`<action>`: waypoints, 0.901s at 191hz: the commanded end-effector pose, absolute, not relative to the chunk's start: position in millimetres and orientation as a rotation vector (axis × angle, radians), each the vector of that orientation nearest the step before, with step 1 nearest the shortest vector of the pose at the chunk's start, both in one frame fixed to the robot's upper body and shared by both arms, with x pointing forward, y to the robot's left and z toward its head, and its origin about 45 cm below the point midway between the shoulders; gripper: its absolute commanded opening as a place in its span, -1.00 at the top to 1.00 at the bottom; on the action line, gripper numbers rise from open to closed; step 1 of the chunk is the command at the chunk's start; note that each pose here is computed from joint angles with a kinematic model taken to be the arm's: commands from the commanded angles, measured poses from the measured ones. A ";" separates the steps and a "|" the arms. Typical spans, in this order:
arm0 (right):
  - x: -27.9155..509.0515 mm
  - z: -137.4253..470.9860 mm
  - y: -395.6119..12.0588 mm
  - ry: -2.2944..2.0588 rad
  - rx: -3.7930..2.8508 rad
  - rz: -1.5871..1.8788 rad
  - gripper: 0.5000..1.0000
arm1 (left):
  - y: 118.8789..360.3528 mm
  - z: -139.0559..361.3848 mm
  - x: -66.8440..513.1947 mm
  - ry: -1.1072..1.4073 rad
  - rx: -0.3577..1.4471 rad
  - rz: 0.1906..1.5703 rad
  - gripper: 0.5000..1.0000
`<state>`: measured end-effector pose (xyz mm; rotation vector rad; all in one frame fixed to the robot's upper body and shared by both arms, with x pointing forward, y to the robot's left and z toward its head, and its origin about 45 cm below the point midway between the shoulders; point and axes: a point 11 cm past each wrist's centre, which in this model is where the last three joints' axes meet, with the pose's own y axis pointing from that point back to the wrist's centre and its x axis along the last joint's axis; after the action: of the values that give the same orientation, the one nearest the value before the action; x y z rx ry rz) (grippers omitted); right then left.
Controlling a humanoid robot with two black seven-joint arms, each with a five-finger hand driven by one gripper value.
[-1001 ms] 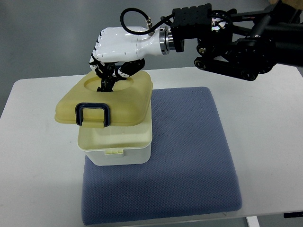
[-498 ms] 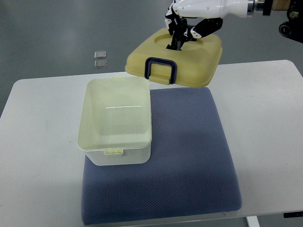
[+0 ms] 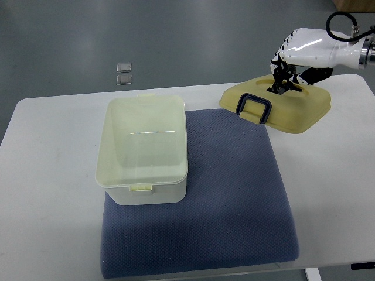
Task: Open white storage box with right hand
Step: 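Lower the held lid onto the cushion beside the white box, then open the right hand and release the lid handle, withdrawing upward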
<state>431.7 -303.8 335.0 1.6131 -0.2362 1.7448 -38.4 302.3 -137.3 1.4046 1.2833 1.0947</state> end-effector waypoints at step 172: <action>392.6 210.2 -253.2 -0.112 1.820 1.733 1.00 | 305.5 -137.2 -38.4 1.281 1.411 1.104 -1.00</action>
<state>393.9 -254.0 213.9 1.8117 -0.1075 1.7400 -39.1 304.5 -137.2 1.4107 1.2821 1.1001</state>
